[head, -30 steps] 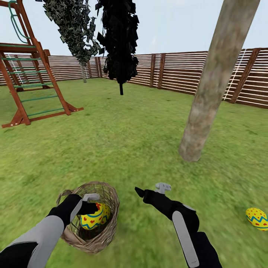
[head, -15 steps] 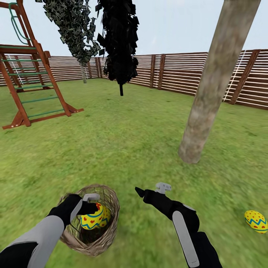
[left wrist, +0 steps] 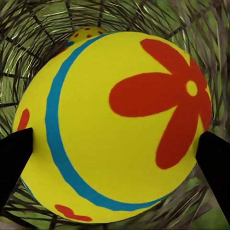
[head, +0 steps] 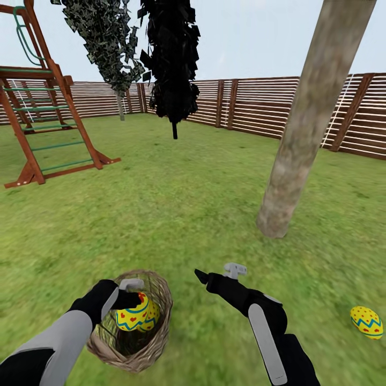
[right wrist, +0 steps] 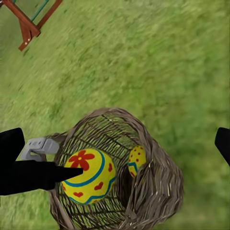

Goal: Take the three Easter eggs out of the wicker basket on the lawn in the garden, then place them on the lawn next to a single tree (choose any tree) so that all three eggs are next to the same tree and none are left in the basket.

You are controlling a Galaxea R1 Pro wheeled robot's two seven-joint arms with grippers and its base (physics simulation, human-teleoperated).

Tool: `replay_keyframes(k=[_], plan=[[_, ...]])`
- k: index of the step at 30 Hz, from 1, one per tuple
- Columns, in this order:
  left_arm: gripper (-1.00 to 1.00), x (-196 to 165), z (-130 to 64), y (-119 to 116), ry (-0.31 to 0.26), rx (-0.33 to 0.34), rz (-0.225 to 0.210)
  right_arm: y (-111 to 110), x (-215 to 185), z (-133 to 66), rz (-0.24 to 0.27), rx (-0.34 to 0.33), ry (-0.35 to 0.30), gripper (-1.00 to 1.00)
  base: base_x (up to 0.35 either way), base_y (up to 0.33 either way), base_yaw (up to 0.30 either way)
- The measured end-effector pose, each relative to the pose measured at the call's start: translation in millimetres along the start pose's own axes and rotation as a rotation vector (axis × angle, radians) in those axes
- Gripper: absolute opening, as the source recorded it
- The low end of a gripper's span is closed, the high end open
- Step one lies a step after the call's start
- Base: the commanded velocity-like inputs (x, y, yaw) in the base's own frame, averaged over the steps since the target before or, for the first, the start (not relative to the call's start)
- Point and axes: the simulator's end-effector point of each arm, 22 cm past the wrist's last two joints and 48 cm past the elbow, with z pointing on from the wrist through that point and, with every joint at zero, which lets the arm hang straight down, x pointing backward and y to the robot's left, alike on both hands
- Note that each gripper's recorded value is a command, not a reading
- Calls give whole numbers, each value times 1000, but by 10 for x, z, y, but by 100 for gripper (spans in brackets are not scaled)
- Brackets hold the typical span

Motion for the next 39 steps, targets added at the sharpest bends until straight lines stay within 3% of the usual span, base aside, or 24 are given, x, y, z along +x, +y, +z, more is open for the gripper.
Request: replay_keyframes(k=[39], plan=[[-100, -324, -708, -65, 12, 3, -10, 428, -586, -274, 0, 2, -2, 100, -41, 0, 0]])
